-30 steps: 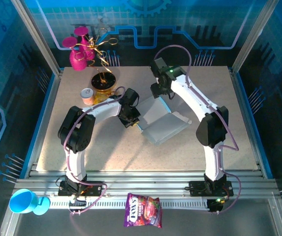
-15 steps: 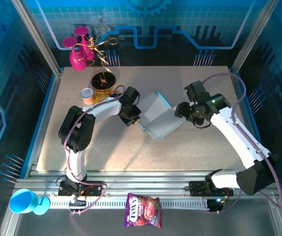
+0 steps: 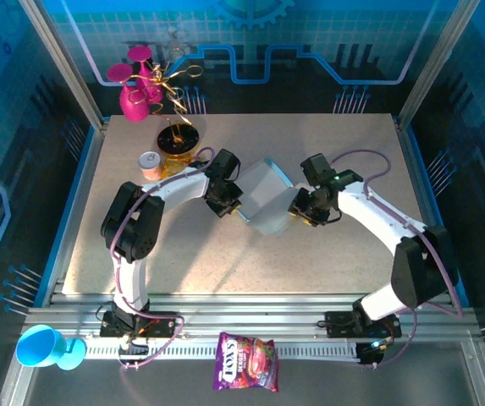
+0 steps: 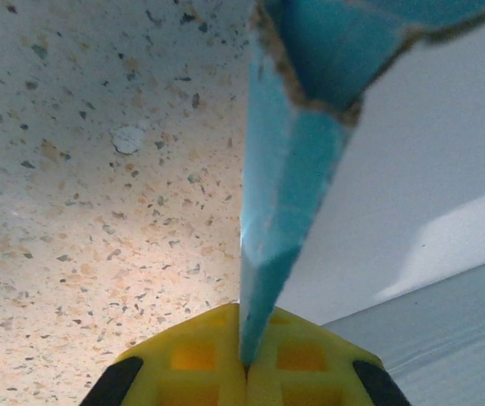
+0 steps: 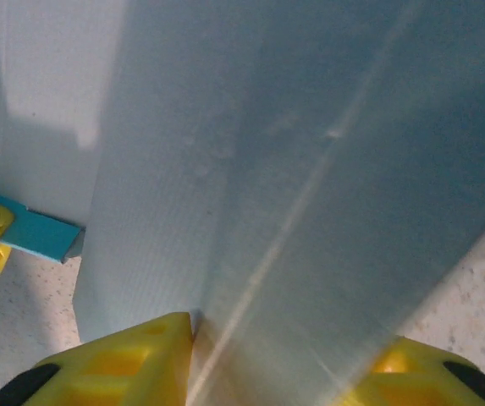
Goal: Fold the paper box
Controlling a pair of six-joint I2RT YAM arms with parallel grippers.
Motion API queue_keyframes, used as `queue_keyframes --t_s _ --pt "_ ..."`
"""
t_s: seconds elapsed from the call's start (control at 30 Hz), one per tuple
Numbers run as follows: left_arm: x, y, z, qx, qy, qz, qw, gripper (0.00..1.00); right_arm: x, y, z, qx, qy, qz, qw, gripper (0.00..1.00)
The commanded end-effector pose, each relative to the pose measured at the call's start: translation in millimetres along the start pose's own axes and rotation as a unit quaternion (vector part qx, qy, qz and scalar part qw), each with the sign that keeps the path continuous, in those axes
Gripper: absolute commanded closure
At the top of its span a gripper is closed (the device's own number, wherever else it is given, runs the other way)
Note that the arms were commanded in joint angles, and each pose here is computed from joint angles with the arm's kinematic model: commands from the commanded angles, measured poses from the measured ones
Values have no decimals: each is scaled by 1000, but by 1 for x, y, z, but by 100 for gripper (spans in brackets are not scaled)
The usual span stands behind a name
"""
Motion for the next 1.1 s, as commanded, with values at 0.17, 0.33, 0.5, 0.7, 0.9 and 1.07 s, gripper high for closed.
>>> queue_keyframes --t_s 0.17,0.33,0.5,0.7,0.9,1.07 --pt "21 -17 -30 60 57 1 997 49 -36 7 6 104 -32 -142 984 100" --pt "36 -21 -71 106 98 6 989 29 -62 20 -33 140 -71 -253 955 100" --pt "47 -29 -101 162 146 -12 976 27 -83 37 -52 170 -66 -347 920 100" --pt "42 -44 -130 219 143 -21 965 30 -88 54 -58 211 -85 -442 868 100" --pt "-7 -32 -169 212 32 -9 977 39 -69 79 -37 205 -106 -606 761 100" --pt "-45 -20 -169 224 -4 -41 974 41 -50 100 -13 190 -126 -674 702 100"
Point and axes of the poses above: each hand's point on the last joint's axis, 136 mm out from that joint toward the fingers, its own z axis out along the fingers, its own y axis along the line the jaws close on, x = y × z, the point moved 10 cm from there along -z, back along the fingers, and after that the axes turned 8 degrees about -z, right-handed, at the moved point
